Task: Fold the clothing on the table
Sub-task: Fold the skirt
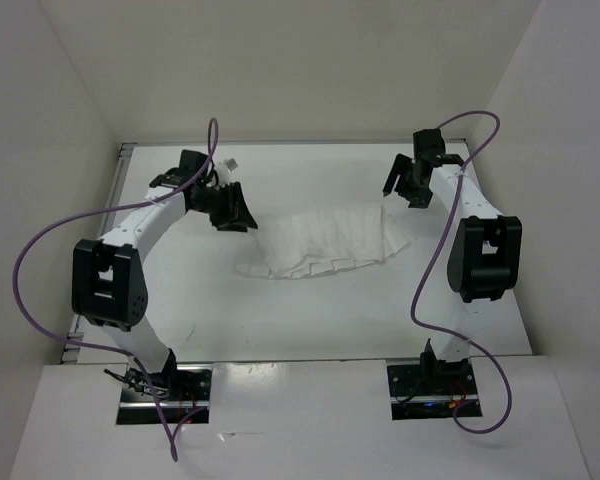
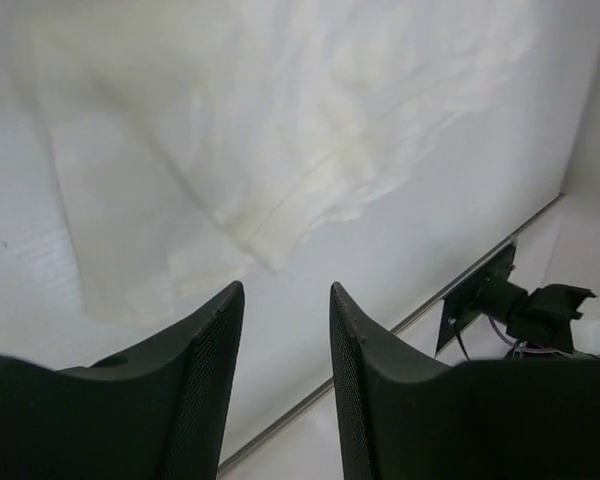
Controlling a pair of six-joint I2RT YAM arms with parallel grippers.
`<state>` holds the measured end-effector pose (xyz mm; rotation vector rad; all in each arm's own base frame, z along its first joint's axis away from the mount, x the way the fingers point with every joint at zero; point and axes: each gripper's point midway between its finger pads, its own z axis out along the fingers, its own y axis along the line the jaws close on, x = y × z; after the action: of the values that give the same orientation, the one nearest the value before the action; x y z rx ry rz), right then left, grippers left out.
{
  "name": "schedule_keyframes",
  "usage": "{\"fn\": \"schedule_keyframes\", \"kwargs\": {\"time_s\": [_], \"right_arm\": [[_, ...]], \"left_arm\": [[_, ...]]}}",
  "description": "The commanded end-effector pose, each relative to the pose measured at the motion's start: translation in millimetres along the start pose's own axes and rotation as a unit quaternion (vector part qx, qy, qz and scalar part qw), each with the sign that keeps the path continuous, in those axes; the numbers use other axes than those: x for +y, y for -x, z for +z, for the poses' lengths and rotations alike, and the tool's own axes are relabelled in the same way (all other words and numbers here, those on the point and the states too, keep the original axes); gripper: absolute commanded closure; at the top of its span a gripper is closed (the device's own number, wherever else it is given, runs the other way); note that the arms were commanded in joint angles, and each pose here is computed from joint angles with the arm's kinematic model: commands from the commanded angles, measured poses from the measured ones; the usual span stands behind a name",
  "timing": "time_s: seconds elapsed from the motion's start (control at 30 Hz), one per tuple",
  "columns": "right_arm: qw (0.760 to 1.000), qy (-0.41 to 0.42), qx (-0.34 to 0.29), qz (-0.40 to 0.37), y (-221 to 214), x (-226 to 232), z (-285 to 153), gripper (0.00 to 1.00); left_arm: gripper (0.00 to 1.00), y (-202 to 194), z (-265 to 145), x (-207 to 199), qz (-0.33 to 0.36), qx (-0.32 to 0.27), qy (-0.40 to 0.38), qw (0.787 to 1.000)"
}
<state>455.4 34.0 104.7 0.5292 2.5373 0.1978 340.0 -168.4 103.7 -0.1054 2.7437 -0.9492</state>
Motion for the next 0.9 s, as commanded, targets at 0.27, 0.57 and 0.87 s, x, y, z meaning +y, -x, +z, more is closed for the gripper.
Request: {"fn": "schedule_keyframes", "kwargs": {"time_s": [0.27,0.57,0.87], "right_arm": [[0.991,0.07,0.102,-0.055,-62,-14,42,0.14],[0.987,0.078,0.125,-0.061,-77,-17,55,0.14],[0.973,0.125,0.187,-0.053,-112,-1,59,0.58]], "left_arm": [[0.51,24,-37,-84,0.086,-0.029,-0.174,0.981],[0.51,25,-34,-88,0.079,-0.03,-0.179,0.98],[0.51,15,-23,-77,0.069,-0.019,-0.175,0.982]]}}
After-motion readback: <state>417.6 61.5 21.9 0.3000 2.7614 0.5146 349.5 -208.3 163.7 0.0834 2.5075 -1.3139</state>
